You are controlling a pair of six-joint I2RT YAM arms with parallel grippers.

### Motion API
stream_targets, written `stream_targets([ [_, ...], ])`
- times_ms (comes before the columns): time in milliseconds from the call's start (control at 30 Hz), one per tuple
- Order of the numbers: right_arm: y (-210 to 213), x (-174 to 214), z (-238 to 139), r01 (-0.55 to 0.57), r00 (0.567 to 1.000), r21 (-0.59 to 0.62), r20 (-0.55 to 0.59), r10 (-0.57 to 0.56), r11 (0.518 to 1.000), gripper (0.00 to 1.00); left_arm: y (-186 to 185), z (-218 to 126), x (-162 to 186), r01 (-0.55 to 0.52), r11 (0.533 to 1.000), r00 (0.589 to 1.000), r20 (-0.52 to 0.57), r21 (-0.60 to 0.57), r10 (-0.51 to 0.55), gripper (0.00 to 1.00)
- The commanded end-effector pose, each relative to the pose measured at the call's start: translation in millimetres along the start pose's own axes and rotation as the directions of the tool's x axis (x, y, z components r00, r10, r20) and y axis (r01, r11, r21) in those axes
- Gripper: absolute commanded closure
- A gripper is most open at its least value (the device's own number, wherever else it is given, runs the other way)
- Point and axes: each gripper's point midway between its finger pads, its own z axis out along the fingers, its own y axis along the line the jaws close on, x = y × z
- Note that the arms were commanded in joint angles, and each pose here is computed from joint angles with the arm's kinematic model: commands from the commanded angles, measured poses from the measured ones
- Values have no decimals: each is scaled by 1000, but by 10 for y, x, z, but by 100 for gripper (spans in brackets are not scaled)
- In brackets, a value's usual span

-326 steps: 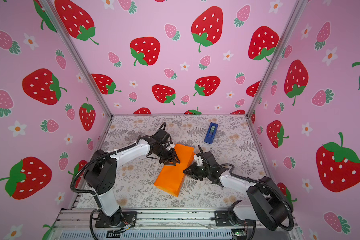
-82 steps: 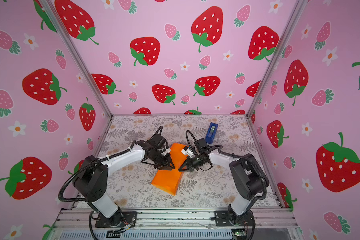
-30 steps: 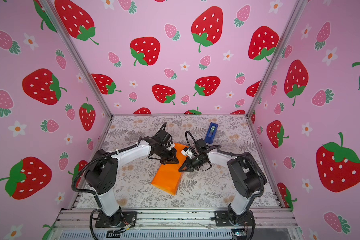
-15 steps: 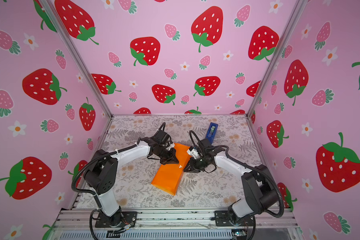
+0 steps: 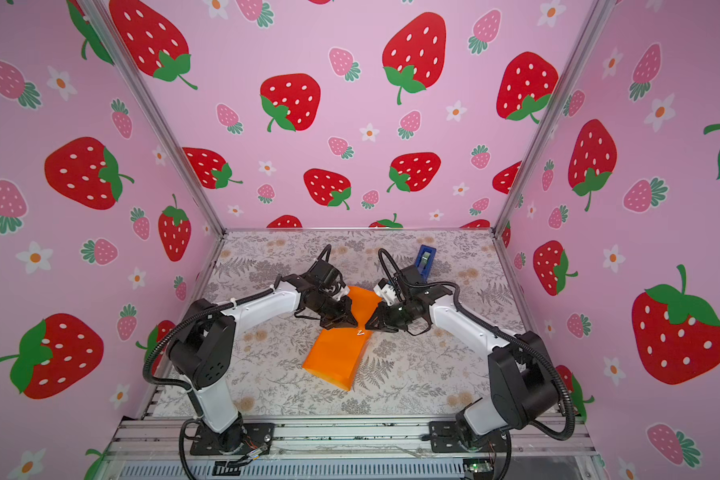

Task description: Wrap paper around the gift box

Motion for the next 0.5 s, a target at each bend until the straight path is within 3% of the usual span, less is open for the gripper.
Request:
stream_targets([
  [0, 133, -150, 94, 19, 1000, -46, 5, -19, 999, 92, 356, 98, 121, 63, 991, 997, -35, -122, -68, 93],
  [267, 83, -197, 404, 15, 999, -60, -45, -18, 998, 98, 352, 89, 126, 66, 990, 997, -35, -122, -70, 93],
  [467, -135, -149, 566, -4, 998, -11, -65, 4, 1000, 96, 337, 77, 121, 63, 991, 997, -32, -120, -67, 93],
])
